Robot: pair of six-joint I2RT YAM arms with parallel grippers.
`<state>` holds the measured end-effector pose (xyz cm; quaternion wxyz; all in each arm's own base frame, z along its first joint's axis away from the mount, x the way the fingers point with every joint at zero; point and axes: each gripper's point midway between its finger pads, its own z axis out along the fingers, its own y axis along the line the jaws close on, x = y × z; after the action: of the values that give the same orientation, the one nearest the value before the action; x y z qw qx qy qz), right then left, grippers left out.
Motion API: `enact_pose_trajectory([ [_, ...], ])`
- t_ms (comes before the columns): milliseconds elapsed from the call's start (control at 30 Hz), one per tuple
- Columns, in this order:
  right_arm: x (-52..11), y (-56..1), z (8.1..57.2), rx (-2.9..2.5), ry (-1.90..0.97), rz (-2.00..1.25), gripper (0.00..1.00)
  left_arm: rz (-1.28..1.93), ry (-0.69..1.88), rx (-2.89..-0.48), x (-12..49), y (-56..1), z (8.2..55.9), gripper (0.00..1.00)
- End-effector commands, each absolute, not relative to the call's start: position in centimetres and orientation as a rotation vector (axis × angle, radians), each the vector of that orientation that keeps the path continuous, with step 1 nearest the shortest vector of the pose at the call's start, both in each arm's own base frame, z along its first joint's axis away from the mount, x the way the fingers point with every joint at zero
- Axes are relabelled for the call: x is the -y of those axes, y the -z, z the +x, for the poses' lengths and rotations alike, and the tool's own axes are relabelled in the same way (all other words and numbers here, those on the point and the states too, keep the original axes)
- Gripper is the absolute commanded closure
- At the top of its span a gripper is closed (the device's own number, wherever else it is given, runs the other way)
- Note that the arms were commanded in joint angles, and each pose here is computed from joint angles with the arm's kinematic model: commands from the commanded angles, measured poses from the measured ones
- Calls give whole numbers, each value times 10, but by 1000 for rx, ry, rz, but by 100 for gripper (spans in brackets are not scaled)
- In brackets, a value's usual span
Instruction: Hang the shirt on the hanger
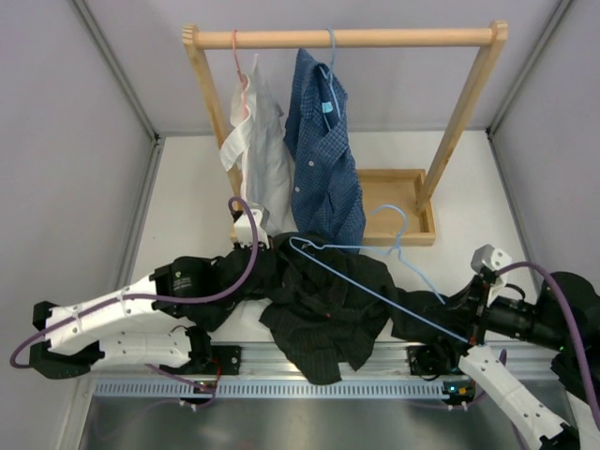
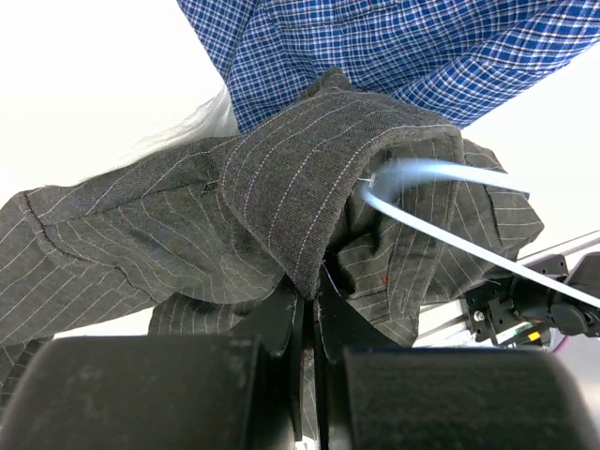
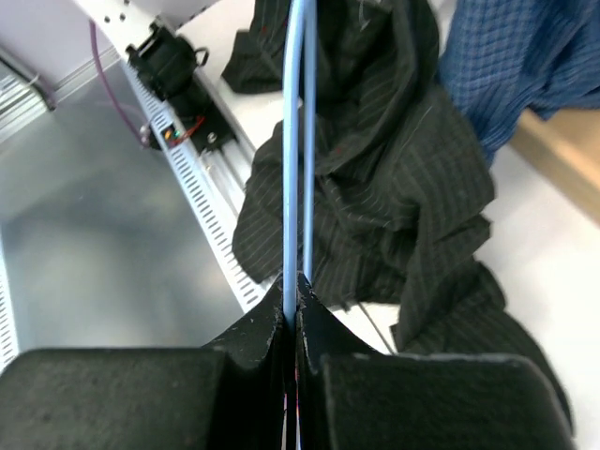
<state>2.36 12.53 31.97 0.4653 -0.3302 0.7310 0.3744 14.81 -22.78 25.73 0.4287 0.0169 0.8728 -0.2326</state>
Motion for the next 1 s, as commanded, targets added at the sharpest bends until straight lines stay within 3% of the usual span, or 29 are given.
enact_pose_trajectory([
  [0,-138,-313,19,-1784,-1010,-881,100,5,656,-2140,236,-279,151,100],
  [233,-157,-302,30,-1788,-1113,-931,100,48,701,-2145,246,-282,147,100],
  [667,-186,-283,47,-1823,-1290,-1003,100,477,933,-2092,285,-300,110,100],
  [967,-226,-315,68,-1624,-1465,-1065,100,659,1083,-1998,288,-336,84,100],
])
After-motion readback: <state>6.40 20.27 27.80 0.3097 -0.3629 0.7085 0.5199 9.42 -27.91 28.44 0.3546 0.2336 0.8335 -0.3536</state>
